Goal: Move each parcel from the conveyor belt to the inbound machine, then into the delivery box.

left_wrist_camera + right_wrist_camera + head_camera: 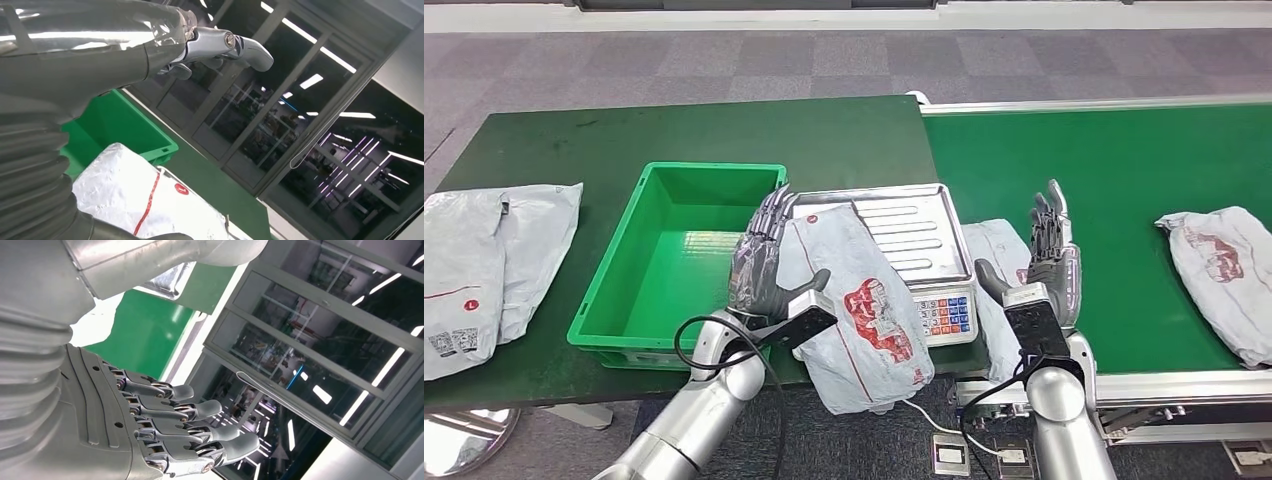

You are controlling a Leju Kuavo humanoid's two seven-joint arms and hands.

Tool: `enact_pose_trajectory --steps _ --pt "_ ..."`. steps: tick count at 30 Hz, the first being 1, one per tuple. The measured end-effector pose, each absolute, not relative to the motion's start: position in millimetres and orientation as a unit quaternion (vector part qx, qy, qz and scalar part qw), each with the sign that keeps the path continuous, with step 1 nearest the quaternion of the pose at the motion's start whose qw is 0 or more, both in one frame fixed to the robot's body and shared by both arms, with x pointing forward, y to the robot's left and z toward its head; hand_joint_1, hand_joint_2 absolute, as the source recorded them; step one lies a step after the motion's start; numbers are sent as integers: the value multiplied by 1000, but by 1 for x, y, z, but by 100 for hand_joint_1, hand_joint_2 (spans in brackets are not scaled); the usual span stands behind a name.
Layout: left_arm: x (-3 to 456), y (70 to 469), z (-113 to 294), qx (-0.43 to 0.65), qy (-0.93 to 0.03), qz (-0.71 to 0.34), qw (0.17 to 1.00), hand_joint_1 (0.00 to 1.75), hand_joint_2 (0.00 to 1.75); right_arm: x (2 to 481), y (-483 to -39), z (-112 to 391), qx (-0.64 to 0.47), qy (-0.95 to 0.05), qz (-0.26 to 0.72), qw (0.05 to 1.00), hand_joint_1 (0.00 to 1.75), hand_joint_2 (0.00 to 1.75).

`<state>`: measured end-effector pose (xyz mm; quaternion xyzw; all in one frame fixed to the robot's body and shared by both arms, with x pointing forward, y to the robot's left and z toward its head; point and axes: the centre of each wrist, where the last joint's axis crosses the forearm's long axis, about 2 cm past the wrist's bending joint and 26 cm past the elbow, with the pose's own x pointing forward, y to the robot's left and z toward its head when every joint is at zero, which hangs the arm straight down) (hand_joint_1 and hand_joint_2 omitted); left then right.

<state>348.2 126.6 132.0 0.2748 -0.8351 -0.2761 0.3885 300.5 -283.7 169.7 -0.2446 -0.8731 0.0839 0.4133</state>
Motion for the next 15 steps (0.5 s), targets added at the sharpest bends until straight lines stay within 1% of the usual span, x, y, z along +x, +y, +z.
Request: enact_pose_trajectory --steps 15 --pt "348 129 134 278 -837 -268 387 0 175 301 -283 170 -244 -873 84 413 0 175"
